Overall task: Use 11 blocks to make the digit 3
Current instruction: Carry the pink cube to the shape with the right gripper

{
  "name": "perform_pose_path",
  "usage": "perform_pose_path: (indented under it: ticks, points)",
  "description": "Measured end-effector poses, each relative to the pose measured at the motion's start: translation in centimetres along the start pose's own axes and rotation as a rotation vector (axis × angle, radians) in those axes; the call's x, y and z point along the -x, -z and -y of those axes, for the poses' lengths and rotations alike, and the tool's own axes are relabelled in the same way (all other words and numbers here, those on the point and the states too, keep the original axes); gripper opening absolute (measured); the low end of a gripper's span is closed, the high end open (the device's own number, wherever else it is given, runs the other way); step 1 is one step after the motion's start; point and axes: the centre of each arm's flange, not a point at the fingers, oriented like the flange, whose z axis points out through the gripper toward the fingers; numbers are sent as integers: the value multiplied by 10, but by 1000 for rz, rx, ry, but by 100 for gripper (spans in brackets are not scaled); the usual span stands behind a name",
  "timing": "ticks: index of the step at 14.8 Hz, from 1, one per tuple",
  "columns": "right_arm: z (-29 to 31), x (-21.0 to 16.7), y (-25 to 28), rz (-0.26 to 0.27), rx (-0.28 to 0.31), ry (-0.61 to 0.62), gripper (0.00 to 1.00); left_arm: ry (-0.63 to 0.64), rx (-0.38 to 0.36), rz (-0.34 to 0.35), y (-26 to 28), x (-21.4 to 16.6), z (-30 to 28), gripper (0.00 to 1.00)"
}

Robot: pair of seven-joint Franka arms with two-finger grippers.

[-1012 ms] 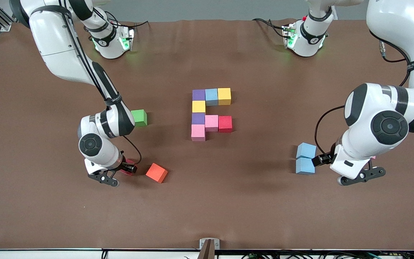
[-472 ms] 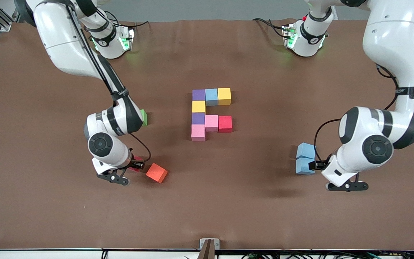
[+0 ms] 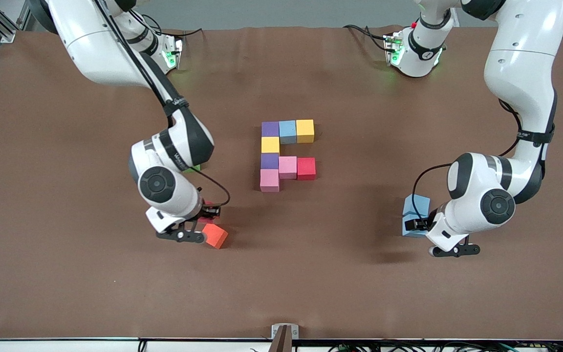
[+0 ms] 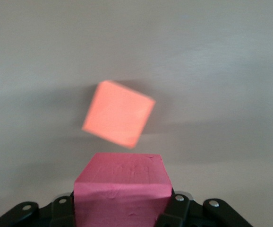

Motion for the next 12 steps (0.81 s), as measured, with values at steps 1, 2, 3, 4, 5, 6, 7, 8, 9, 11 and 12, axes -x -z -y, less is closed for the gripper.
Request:
perform_pose_path:
  ticks: [1, 2, 3, 4, 5, 6, 7, 8, 9, 11, 12]
  points:
    - [13, 4, 4, -9, -11, 52, 60, 3, 0, 4, -5, 0, 2, 100]
    - [26, 8, 8, -22, -21, 87, 60, 5, 2, 7, -9, -1, 3, 100]
    - [40, 12, 10, -38, -31, 111, 60, 6, 3, 11, -13, -1, 3, 100]
    - [52, 16, 9, -54, -42, 127, 60, 7, 4, 16, -17, 0, 3, 100]
    - [64, 19, 5, -69, -54, 142, 60, 7, 5, 20, -21, 0, 3, 100]
    - [76, 22, -4, -77, -62, 151, 60, 7, 6, 21, -26, 0, 3, 100]
    - [89, 24, -14, -79, -69, 154, 60, 7, 8, 19, -31, -1, 3, 100]
    - [103, 26, -24, -78, -74, 154, 60, 7, 10, 18, -35, -1, 3, 100]
    - [116, 26, -33, -77, -79, 157, 60, 7, 11, 18, -38, -1, 2, 97]
    - [139, 28, -51, -66, -80, 170, 60, 5, 13, 18, -42, -1, 0, 92]
    - [147, 29, -58, -60, -79, 173, 60, 4, 14, 17, -42, -1, -1, 83]
